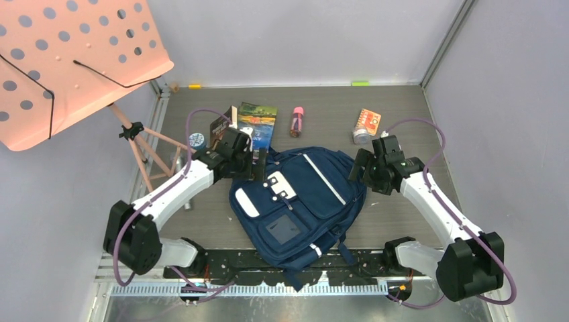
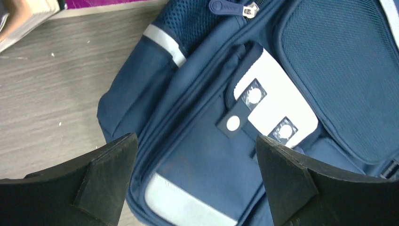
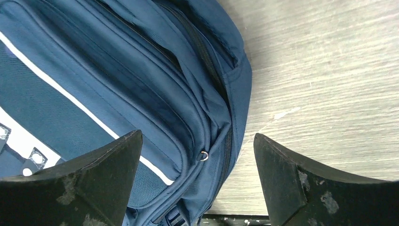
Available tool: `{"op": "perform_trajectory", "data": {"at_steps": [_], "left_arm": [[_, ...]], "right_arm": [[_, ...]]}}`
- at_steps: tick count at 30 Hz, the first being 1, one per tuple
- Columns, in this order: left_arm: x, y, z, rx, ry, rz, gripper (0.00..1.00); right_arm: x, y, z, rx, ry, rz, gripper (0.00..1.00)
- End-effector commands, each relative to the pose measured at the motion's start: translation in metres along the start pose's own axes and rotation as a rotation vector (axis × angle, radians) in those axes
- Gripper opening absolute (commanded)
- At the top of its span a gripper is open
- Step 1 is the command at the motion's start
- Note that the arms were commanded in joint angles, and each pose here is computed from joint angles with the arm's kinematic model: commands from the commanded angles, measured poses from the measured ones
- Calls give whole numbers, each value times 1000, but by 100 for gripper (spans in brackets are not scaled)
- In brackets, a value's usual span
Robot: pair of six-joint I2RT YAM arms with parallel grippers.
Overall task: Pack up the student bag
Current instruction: Adjust the student bag at the center of the board.
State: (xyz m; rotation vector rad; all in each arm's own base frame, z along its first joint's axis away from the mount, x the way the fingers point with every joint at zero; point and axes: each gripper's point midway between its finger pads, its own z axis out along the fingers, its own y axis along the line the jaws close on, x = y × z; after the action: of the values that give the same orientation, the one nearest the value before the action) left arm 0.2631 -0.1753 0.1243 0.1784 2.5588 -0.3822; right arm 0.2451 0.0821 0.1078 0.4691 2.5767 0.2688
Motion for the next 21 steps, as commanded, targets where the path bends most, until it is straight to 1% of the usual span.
{"op": "perform_trajectory", "data": {"at_steps": [1, 4, 7, 8, 10, 13, 18, 20, 21], "left_arm": [[-22, -6, 21, 26, -76, 40, 99], [6, -16, 32, 111, -5, 14, 95], [35, -25, 33, 168, 47, 1, 92], [43, -27, 31, 176, 54, 1, 92], [59, -29, 25, 198, 71, -11, 91], [80, -41, 13, 256, 94, -37, 90], [109, -58, -9, 346, 114, -61, 89], [118, -64, -17, 383, 120, -68, 89], [122, -67, -21, 403, 120, -69, 89]], "right_arm": [[-8, 17, 2, -108, -26, 51, 94], [-14, 18, 9, -110, -41, 43, 93], [-23, 16, 20, -89, -53, 20, 90], [-26, 14, 23, -76, -64, 16, 90], [-27, 7, 37, -35, -39, 3, 88], [-34, 8, 48, -27, -25, -1, 89], [-32, 30, 66, -136, 32, 30, 89], [-30, 39, 71, -185, 55, 27, 87], [-30, 46, 72, -223, 62, 25, 84]]}}
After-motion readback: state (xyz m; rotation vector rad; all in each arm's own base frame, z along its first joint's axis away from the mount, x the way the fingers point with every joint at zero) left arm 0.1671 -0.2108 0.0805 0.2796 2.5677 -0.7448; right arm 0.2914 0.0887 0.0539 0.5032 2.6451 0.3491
